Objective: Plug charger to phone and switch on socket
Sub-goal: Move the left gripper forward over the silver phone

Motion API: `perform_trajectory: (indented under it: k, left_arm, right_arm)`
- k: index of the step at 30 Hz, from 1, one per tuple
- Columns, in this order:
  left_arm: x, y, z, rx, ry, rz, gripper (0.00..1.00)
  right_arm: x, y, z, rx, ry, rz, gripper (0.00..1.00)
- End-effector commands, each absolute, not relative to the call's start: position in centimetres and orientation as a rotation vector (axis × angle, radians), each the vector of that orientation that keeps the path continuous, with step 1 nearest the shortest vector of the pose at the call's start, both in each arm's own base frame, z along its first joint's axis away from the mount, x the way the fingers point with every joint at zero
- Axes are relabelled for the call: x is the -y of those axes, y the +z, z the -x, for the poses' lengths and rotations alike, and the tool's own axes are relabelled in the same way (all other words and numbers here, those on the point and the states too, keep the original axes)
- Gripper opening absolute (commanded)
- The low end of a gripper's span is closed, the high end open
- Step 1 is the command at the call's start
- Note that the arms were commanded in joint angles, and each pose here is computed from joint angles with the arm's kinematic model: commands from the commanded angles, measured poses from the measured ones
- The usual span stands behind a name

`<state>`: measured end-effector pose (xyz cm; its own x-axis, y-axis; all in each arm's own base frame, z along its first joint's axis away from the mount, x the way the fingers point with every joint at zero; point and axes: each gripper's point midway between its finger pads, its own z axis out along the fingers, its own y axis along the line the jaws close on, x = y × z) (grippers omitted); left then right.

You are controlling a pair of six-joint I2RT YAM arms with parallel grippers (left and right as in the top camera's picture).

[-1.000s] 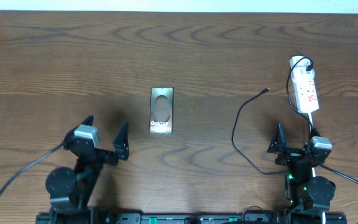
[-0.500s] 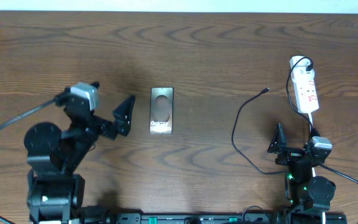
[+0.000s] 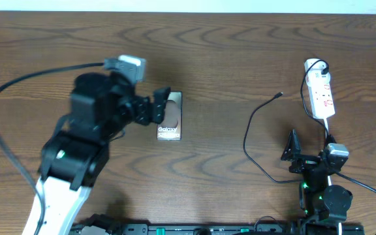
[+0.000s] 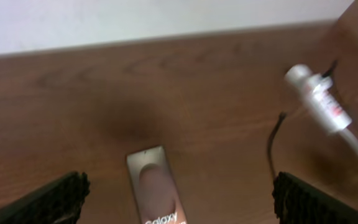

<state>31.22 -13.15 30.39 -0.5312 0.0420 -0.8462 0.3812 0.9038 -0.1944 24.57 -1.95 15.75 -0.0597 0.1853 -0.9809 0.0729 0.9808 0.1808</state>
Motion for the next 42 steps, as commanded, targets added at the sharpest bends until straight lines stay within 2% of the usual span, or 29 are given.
perform_trajectory:
  k: [1,16,33,37,42]
  left_arm:
    - [14.1,28.6,-32.7,-2.189,-0.322,-0.301,0.96]
    - [15.9,18.5,-32.0,-2.551,-0.288,-0.434,0.96]
    - [16.1,12.4,-35.4,-2.664,-0.202,-0.307,0.96]
    - [15.2,12.0,-36.4,-2.656,-0.14,-0.171,0.96]
    - [15.3,12.1,-36.5,-2.651,-0.146,-0.152,0.96]
  right_arm:
    - [1.6,15.8,-24.6,-1.632,0.1,-0.18,0.99]
    - [1.6,15.8,-24.6,-1.632,0.1,-0.18,0.99]
    - [1.6,15.8,-24.6,-1.632,0.1,-0.18,0.99]
    - [1.6,15.8,-24.6,-1.632,0.1,-0.18,0.99]
    - [1.6,15.8,-24.6,-1.632,0.1,-0.18,0.99]
